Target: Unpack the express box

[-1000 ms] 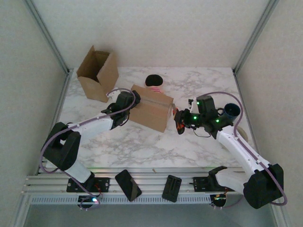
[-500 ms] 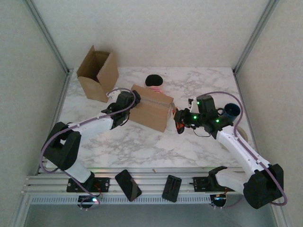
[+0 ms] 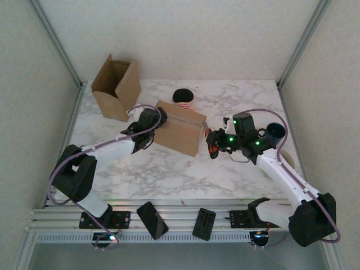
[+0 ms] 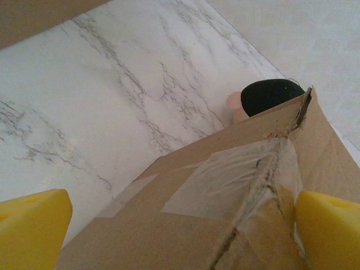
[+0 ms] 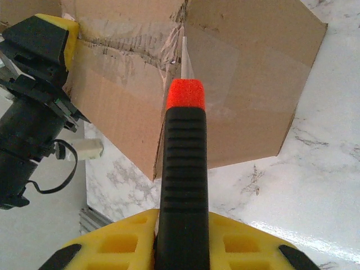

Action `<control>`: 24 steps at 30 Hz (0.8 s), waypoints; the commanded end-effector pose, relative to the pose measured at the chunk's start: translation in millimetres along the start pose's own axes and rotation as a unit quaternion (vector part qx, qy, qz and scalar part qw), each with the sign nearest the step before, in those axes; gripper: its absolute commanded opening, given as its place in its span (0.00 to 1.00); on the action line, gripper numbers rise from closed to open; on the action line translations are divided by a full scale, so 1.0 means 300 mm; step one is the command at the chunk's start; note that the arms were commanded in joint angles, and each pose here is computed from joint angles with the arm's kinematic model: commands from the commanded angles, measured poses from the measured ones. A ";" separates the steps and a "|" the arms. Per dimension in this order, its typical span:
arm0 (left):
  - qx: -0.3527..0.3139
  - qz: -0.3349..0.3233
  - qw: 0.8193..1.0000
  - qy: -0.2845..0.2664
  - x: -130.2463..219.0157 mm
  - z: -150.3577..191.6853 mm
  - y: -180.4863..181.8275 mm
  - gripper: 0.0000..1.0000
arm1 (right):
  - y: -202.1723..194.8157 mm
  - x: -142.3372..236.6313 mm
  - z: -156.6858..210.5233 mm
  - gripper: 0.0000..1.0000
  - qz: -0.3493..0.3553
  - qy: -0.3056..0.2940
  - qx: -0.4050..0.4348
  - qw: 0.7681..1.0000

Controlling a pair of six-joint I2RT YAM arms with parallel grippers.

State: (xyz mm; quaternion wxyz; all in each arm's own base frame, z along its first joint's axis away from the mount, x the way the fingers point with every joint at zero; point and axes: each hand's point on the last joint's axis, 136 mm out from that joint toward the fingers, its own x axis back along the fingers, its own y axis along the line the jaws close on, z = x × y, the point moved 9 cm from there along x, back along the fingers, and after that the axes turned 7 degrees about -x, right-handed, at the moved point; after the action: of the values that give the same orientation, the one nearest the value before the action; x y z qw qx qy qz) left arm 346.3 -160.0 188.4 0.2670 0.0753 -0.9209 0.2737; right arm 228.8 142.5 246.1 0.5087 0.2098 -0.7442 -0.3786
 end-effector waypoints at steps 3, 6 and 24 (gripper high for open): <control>-0.091 -0.130 0.982 0.103 -0.040 0.176 0.183 1.00 | -0.002 -0.008 -0.006 0.00 -0.011 0.003 -0.011 1.000; -0.091 -0.131 0.982 0.103 -0.039 0.176 0.183 1.00 | -0.011 -0.014 -0.002 0.00 -0.012 0.007 -0.019 1.000; -0.092 -0.131 0.981 0.107 -0.052 0.182 0.180 1.00 | -0.052 -0.018 0.071 0.00 -0.003 0.078 -0.052 0.996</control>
State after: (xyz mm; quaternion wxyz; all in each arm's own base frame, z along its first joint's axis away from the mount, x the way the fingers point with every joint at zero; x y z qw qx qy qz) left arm 347.5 -160.7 188.0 0.2677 0.0754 -0.9209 0.2732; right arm 227.1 143.2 241.3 0.5200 0.2189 -0.7254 -0.3942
